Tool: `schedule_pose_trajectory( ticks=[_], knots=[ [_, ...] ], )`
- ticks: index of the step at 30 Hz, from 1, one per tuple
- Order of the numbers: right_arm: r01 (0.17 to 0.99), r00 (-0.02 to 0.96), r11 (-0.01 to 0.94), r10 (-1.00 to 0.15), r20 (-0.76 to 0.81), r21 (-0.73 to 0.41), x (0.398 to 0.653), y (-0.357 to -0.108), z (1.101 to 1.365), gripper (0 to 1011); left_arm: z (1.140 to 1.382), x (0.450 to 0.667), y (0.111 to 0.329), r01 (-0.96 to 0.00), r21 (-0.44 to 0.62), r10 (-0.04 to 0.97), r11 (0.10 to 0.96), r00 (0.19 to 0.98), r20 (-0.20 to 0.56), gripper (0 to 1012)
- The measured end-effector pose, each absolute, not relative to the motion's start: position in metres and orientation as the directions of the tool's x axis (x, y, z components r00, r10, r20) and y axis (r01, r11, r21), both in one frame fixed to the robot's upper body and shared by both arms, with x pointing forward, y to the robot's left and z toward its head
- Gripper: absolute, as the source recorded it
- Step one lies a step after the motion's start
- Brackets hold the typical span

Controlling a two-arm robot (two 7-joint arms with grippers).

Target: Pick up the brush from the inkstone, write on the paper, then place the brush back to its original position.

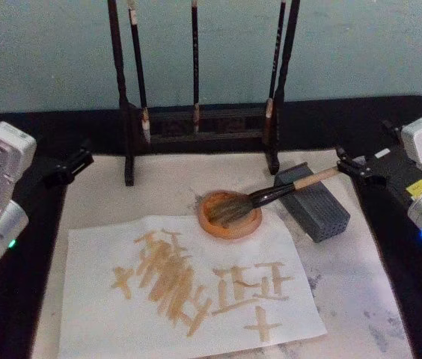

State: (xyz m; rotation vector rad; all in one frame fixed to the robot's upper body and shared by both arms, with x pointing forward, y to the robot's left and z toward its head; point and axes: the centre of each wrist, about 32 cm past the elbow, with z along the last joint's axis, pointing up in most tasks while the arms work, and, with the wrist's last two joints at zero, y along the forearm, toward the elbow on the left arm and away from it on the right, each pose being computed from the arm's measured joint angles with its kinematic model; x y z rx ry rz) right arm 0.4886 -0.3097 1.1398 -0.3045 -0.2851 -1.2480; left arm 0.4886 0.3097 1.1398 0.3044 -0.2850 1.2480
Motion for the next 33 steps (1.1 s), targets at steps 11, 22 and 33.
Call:
schedule_pose_trajectory(
  ticks=[11, 22, 33],
  knots=[
    [0.955, 0.292, 0.287, -0.880, 0.374, -0.070, 0.4886, -0.3097, 1.1398, 1008, 1.1398, 0.4886, 0.3097, -0.955, 0.070, 0.880, 0.287, 0.292, 0.374, 1000],
    [0.955, 0.292, 0.287, -0.880, 0.374, -0.070, 0.4886, -0.3097, 1.1398, 1008, 1.1398, 0.4886, 0.3097, -0.955, 0.070, 0.880, 0.287, 0.292, 0.374, 1000],
    [0.955, 0.292, 0.287, -0.880, 0.374, -0.070, 0.4886, -0.3097, 1.1398, 1008, 1.1398, 0.4886, 0.3097, -0.955, 0.070, 0.880, 0.287, 0.292, 0.374, 1002]
  ],
)
